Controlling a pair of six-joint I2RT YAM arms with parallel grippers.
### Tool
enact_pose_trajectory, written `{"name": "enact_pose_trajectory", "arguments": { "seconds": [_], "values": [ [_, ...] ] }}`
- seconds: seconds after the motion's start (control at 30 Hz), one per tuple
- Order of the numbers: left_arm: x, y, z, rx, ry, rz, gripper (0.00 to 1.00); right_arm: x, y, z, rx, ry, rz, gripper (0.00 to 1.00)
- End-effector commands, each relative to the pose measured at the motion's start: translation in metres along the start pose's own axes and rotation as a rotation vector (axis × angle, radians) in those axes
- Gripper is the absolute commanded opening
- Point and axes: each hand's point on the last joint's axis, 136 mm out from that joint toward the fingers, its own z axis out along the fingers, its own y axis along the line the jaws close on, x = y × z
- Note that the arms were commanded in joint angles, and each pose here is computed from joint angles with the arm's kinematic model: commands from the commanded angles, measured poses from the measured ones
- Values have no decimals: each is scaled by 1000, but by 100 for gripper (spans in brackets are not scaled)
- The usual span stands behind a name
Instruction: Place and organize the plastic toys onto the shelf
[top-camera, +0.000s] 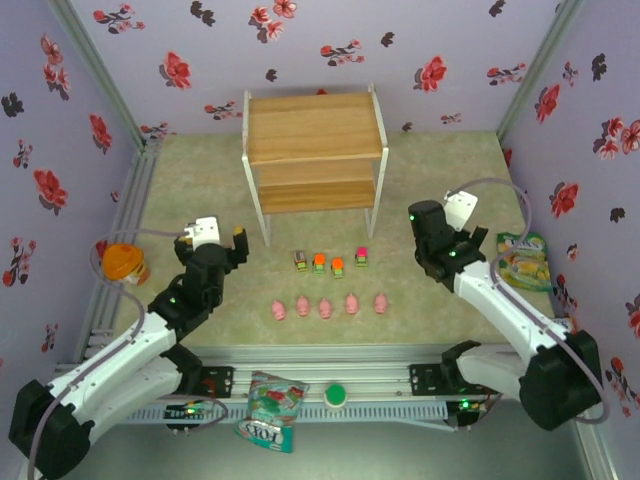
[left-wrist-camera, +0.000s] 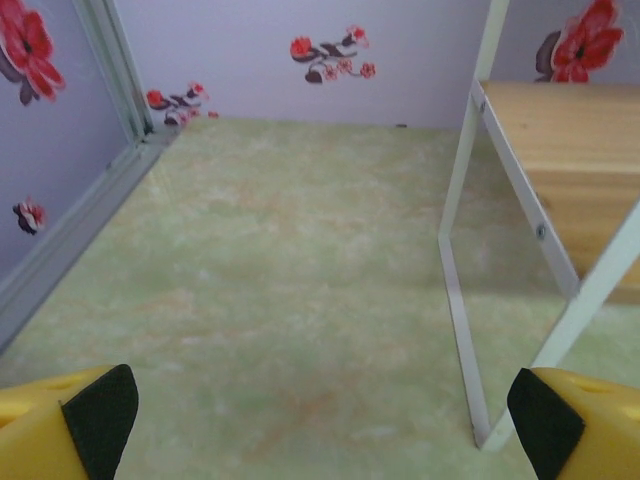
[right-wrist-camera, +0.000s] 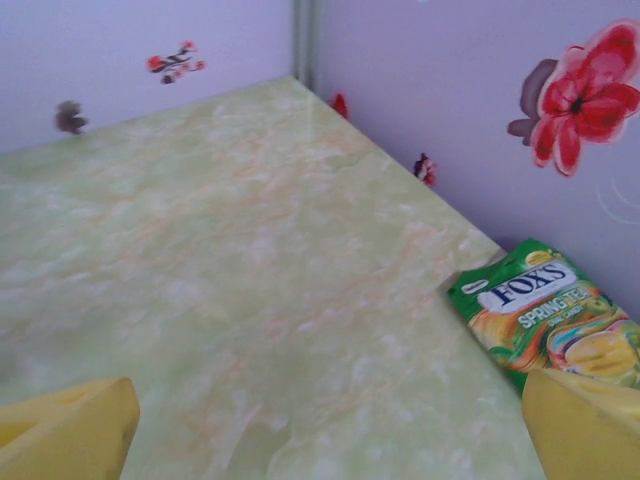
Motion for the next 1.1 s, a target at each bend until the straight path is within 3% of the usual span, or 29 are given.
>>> {"name": "enact_pose_trajectory", "arguments": {
  "seconds": [0.0, 0.23, 0.4, 0.63, 0.9, 1.07],
  "values": [
    [11, -3, -10, 36, 67, -35, 100, 11, -13, -20, 19, 25, -24, 99],
    [36, -2, -22, 76, 113, -9, 99, 29, 12, -69, -165, 40, -99, 99],
    [44, -8, -24, 119, 133, -40, 89, 49, 24, -98, -254, 63, -133, 97],
    [52, -22, -20, 154, 171, -38, 86, 75, 46, -132, -371, 63, -197, 96],
    [64, -34, -17, 184, 232, -11, 81, 119, 61, -149, -377, 152, -323, 96],
    [67, -44, -15, 213, 254, 1, 79, 151, 67, -153, -413, 247, -309, 90]
  ]
}}
